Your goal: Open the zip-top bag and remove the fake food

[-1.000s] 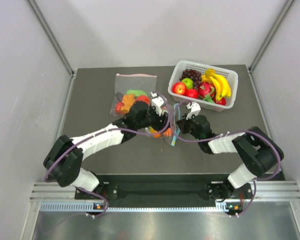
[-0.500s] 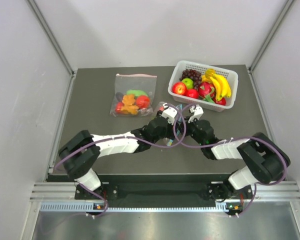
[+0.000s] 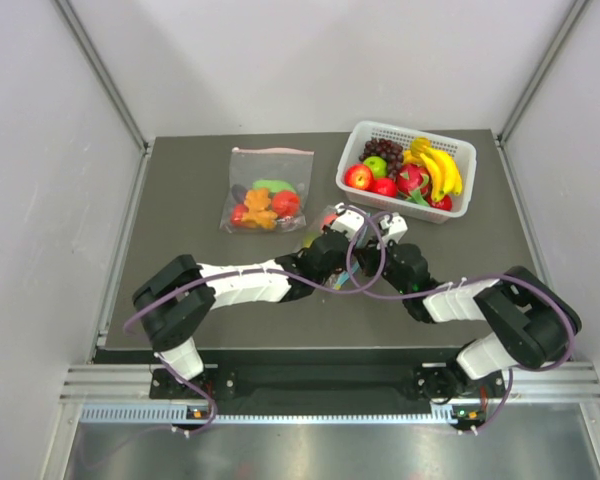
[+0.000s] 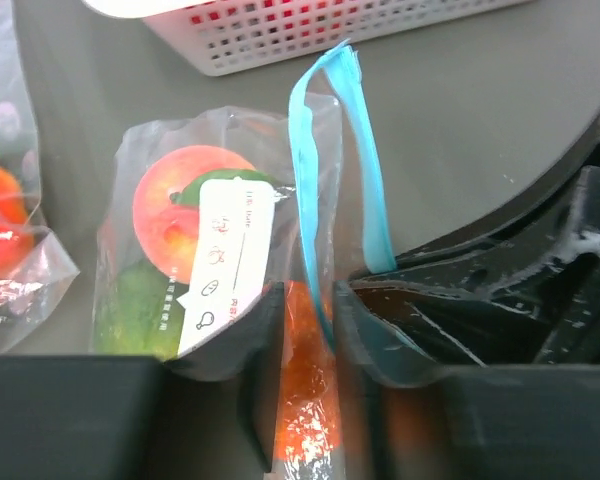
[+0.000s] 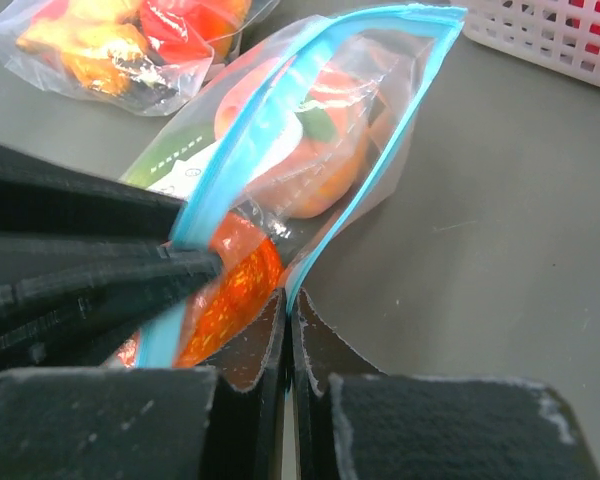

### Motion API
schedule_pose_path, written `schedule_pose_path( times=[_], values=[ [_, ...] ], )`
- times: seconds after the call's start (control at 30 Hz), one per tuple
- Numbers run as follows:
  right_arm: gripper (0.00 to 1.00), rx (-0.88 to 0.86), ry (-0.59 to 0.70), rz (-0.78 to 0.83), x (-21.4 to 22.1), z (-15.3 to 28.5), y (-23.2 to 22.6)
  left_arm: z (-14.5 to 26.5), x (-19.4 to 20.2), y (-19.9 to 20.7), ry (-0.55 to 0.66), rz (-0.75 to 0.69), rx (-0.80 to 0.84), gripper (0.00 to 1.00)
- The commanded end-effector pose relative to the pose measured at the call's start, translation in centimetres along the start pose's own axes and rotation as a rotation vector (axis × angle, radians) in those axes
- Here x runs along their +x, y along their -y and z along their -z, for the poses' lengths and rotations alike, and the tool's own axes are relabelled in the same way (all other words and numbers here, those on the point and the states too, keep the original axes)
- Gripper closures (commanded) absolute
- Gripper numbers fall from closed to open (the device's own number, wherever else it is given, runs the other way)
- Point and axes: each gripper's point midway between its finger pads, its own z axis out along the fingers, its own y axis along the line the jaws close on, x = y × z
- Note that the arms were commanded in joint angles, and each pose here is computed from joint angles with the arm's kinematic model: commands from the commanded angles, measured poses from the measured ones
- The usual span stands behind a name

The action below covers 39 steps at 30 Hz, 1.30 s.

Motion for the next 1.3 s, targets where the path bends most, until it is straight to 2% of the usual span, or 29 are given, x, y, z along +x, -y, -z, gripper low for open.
schedule_pose_path(
  times=[0.0,0.03,0.13,0.17,0.53,0.77,1.03,1.13,1.17,1.27],
  values=[
    [1.0,-0.028,0.075,-0.004,-1.7,-0.1,-1.0,0.1,-1.6,-0.9,0.034,-0.002,-0.06,0.75],
    [1.0,-0.023,0.076,-0.007,-1.8,-0.1,-1.0,0.4,-1.9,-1.0,0.042,-0.002,-0.064,0.85],
    [1.0,-0.013,0.071,-0.007,-1.5,-0.1,-0.8,1.0,-2.1,-1.5,0.047,-0.004,-0.072,0.98],
    [1.0,-0.009,0.073,-0.007,-1.6,-0.2,-0.7,1.3,-1.9,-1.8,0.034,-0.014,-0.077,0.99],
    [1.0,0.066,0.046,-0.016,-0.7,-0.7,1.3,5.1,-4.0,-4.0,0.065,-0.031,-0.111,1.0],
    [1.0,0.079,0.037,-0.024,-0.5,-1.2,2.1,6.3,-3.3,-5.4,0.062,-0.032,-0.153,1.0],
    [0.99,-0.017,0.087,0.017,-2.6,-0.2,0.2,5.4,-3.1,-1.2,0.077,-0.035,0.071,1.0],
    [0.73,-0.046,0.126,0.044,-4.3,1.1,-0.6,5.0,-3.2,-0.5,0.09,-0.029,0.099,1.0],
    [0.6,-0.048,0.135,0.051,-4.6,1.6,-0.7,4.9,-3.4,-0.5,0.096,-0.028,0.098,1.0],
    [0.51,-0.07,0.209,0.075,-6.7,4.1,-1.3,4.7,-3.7,-0.4,0.111,-0.029,0.098,1.0]
  ],
)
